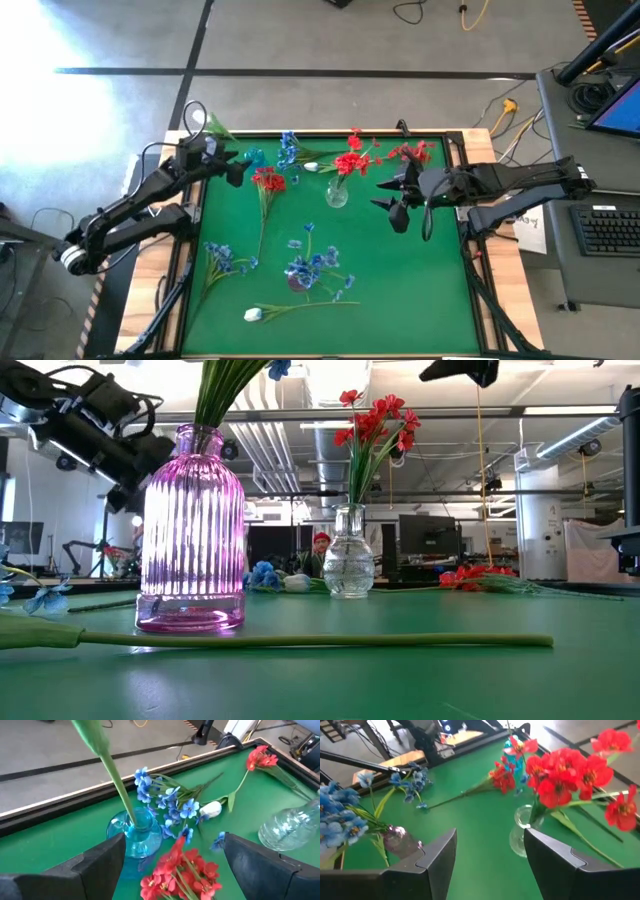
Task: Sort flowers into vase by color
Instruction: Put the bottom right white flower into the blue vase, then put the right red flowers into the transparent vase
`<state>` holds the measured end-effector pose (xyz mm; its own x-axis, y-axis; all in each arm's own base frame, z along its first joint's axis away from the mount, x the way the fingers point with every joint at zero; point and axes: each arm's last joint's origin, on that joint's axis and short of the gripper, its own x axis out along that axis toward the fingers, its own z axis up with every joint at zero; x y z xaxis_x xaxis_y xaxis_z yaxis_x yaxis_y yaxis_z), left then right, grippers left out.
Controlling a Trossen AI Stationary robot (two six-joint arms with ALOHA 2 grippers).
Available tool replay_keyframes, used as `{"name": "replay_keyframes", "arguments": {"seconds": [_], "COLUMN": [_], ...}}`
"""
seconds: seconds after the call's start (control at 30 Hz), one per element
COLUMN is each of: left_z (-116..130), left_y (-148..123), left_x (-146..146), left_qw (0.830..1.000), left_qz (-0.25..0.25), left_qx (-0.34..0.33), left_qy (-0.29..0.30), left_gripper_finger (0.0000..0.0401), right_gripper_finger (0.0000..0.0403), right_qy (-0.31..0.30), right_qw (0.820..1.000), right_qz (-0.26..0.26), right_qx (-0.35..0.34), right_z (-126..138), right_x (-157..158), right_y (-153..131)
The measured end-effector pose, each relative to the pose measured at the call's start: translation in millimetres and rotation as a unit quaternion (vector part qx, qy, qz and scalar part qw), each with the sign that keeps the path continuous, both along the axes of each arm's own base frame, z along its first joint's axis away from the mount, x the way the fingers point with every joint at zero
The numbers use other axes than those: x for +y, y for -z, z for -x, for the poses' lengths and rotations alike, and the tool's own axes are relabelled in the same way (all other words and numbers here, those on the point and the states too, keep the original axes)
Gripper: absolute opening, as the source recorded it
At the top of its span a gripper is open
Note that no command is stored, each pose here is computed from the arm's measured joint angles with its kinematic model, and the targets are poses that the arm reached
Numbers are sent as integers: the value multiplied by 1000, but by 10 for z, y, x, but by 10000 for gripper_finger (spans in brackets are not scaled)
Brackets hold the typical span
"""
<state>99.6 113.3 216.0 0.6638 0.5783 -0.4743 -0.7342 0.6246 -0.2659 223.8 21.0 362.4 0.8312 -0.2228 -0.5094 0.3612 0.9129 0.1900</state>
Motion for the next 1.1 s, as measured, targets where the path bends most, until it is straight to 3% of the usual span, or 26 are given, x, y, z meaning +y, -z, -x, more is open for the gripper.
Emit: {"name": "replay_keyframes", "arguments": {"seconds": [0.3,0.6,0.93,1.1], "left_z": [103,170,79,-6], "left_y": [-151,-393,-440,-530], "left_x": [-123,-225,-501,-643], "left_qw": [999,999,993,985], "left_qz": [28,37,20,-31], "left_qx": [16,0,-71,-118], "left_qy": [-4,-8,91,124], "left_gripper_finger": [322,322,320,315], "right_gripper_finger": [224,224,224,224], "right_qy": [18,101,280,334], "right_qw": [997,982,938,910], "right_qz": [-41,-90,-82,-82], "right_qx": [63,129,188,230], "right_z": [161,303,467,478], "right_x": [-14,-43,-241,-467], "right_y": [83,203,503,732]}}
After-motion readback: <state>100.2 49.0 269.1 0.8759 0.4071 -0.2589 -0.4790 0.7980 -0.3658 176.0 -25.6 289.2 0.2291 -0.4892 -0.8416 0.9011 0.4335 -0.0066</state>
